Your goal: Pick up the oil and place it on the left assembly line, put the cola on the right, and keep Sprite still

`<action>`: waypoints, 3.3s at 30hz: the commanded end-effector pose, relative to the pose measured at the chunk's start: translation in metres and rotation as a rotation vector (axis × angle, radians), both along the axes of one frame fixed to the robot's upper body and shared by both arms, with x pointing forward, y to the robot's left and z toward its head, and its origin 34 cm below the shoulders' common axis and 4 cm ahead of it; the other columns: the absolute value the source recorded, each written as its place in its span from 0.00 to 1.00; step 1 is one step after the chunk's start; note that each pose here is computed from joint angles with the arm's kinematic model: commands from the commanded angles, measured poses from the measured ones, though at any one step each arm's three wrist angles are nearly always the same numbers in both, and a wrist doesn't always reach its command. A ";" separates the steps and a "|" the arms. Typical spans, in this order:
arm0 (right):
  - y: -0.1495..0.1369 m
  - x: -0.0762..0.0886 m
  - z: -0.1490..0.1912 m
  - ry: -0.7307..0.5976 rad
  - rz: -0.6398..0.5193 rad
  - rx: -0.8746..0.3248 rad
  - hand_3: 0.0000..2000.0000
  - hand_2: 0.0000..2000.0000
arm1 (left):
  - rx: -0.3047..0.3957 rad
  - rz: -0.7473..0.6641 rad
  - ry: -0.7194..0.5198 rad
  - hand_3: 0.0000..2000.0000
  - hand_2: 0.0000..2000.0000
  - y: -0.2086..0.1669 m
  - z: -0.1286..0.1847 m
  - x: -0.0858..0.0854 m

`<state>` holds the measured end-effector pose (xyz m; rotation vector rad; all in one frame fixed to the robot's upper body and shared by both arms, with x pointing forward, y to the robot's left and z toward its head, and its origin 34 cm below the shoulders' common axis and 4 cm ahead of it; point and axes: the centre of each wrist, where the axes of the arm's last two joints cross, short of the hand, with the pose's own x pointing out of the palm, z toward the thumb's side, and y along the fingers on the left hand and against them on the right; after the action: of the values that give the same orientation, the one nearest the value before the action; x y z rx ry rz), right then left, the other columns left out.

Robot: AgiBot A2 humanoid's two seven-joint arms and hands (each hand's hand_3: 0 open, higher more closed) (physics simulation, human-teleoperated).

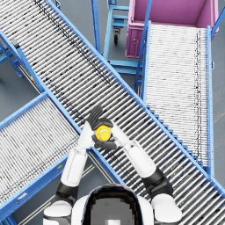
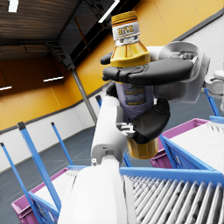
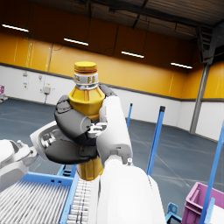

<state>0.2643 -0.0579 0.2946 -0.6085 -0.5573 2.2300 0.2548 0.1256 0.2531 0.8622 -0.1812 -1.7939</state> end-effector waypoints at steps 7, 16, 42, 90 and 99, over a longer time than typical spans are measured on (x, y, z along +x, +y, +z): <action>-0.001 -0.001 0.013 -0.020 -0.037 0.065 0.02 0.00 | -0.025 0.021 -0.032 1.00 1.00 0.002 0.006 -0.004; -0.036 0.005 0.026 -0.028 -0.173 0.201 0.00 0.00 | -0.145 0.399 0.028 1.00 1.00 0.100 -0.008 -0.002; -0.056 0.007 0.024 -0.146 -0.218 -0.085 0.00 0.00 | -0.263 0.918 0.013 0.00 0.00 0.219 -0.024 -0.043; -0.149 0.001 -0.028 0.226 -0.389 0.238 0.00 0.00 | -0.386 0.108 0.198 0.00 0.00 0.081 -0.003 0.008; -0.143 -0.009 -0.063 0.401 -0.277 0.136 0.00 0.00 | -0.546 -0.016 0.414 0.00 0.00 0.076 -0.023 0.000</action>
<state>0.2552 -0.2011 0.2304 -0.1438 -0.3835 1.9631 0.2550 0.2011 0.2296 0.0923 -0.3856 -1.7715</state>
